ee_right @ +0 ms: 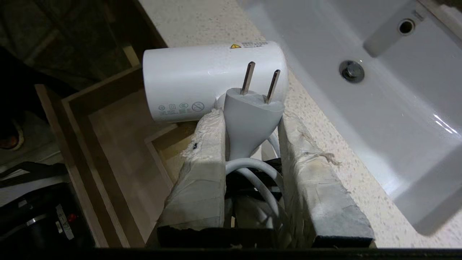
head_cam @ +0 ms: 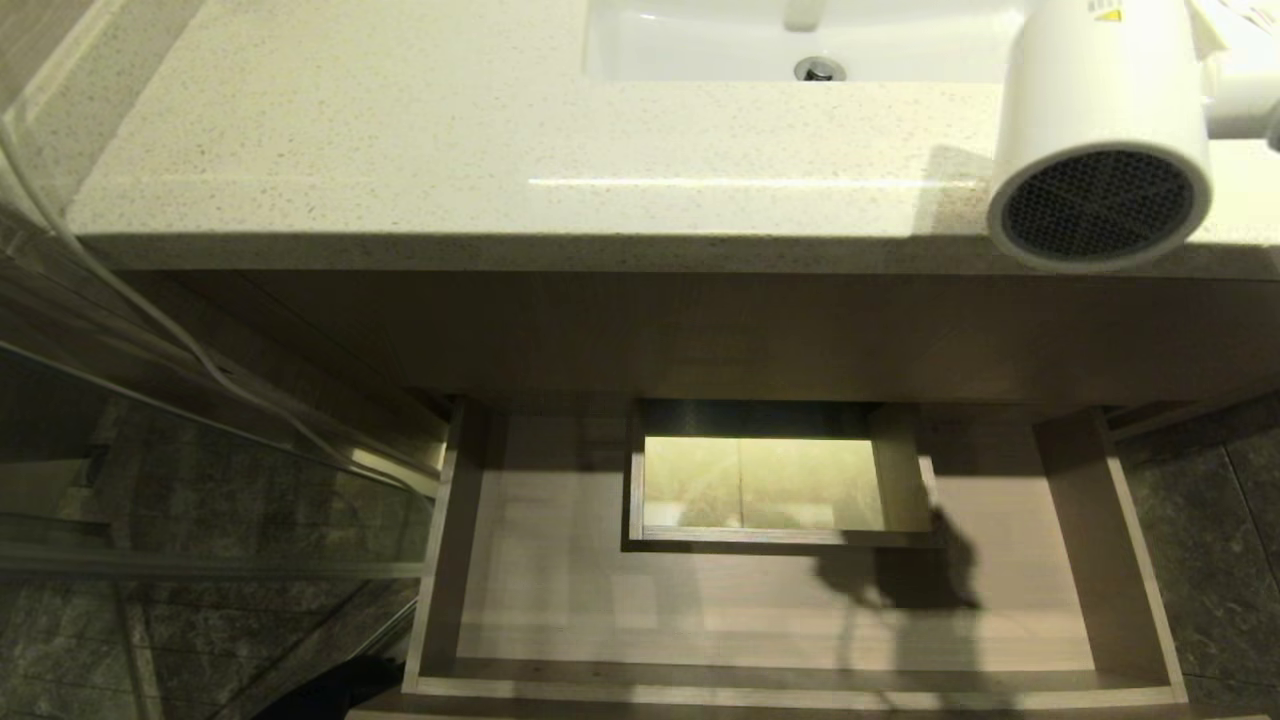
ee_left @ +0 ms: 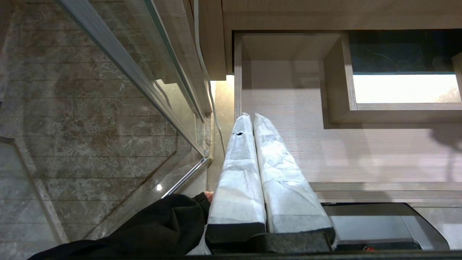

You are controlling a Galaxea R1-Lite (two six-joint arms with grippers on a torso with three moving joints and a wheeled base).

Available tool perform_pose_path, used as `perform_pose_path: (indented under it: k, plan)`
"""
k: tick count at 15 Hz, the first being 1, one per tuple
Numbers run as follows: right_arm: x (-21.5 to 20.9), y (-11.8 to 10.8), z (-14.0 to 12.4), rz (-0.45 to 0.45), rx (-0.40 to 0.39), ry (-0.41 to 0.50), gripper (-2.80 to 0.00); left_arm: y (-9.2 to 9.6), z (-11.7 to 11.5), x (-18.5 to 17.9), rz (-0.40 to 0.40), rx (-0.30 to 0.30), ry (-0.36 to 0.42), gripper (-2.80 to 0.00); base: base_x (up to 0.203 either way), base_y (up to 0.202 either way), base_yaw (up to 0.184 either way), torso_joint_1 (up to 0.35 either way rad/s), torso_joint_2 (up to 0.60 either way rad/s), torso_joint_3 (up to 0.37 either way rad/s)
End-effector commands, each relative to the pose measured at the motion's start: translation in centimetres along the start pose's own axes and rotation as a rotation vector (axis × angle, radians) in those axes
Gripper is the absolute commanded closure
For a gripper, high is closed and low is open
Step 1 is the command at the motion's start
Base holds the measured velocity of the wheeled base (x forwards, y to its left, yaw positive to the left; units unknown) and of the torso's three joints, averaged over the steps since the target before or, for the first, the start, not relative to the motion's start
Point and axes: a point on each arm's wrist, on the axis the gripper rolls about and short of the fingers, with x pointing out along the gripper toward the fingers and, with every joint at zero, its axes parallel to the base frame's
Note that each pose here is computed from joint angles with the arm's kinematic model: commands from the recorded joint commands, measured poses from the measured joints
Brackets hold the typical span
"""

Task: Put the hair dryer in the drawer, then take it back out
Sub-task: Place it on the countertop

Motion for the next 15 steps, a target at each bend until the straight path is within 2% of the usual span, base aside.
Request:
perform_pose_path:
  k: [1, 11, 15]
  plan:
    - [2.3, -2.6, -1.5, 0.08, 0.049, -0.022, 0.0, 0.0, 0.0, 0.0, 0.002, 0.0, 0.002, 0.0, 0.0, 0.0, 0.0, 0.0, 0.0, 0.0]
    - [7.7, -4.0, -4.4, 0.289, 0.127, -0.094, 0.0, 0.0, 0.0, 0.0, 0.0, 0.0, 0.002, 0.0, 0.0, 0.0, 0.0, 0.0, 0.0, 0.0]
    - [9.2, -4.5, -5.7, 0.332, 0.153, -0.098, 0.0, 0.0, 0.0, 0.0, 0.0, 0.0, 0.002, 0.0, 0.0, 0.0, 0.0, 0.0, 0.0, 0.0]
